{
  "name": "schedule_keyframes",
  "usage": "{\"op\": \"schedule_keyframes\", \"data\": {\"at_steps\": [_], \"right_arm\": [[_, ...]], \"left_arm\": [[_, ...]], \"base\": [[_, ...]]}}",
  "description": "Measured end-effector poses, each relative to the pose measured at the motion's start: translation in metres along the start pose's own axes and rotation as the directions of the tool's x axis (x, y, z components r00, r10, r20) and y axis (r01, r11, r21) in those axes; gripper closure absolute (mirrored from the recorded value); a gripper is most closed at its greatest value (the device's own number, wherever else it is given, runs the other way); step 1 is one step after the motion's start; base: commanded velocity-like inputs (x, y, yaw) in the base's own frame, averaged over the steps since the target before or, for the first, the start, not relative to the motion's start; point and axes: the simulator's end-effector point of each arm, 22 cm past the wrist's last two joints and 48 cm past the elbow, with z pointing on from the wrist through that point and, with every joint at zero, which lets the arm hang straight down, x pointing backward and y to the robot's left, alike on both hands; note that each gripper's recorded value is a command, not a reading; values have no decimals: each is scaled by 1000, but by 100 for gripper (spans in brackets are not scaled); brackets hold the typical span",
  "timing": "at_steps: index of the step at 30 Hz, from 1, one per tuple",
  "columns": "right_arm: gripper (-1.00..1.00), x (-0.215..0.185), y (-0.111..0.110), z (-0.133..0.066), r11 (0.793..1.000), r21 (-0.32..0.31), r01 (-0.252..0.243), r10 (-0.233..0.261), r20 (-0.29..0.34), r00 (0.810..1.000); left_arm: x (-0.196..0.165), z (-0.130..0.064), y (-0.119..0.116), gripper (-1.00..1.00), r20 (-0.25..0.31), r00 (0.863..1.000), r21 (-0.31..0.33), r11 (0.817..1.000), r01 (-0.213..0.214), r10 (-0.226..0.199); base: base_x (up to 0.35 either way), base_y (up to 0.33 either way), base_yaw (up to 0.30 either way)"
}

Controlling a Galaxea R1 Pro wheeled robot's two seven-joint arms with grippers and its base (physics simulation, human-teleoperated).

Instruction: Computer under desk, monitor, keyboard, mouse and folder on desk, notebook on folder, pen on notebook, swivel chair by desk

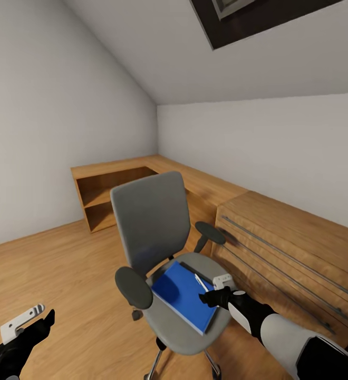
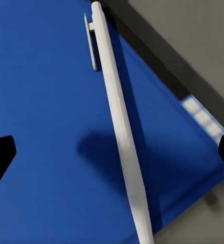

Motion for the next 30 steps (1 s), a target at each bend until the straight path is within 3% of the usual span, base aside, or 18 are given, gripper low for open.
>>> {"op": "schedule_keyframes", "data": {"at_steps": [30], "right_arm": [[-100, 12, 0, 10, 1000, -2, 0, 0, 1, 1000]], "left_arm": [[15, 6, 4, -100, -1, 1000, 1, 1000, -1, 1]], "base": [[0, 0, 0]]}}
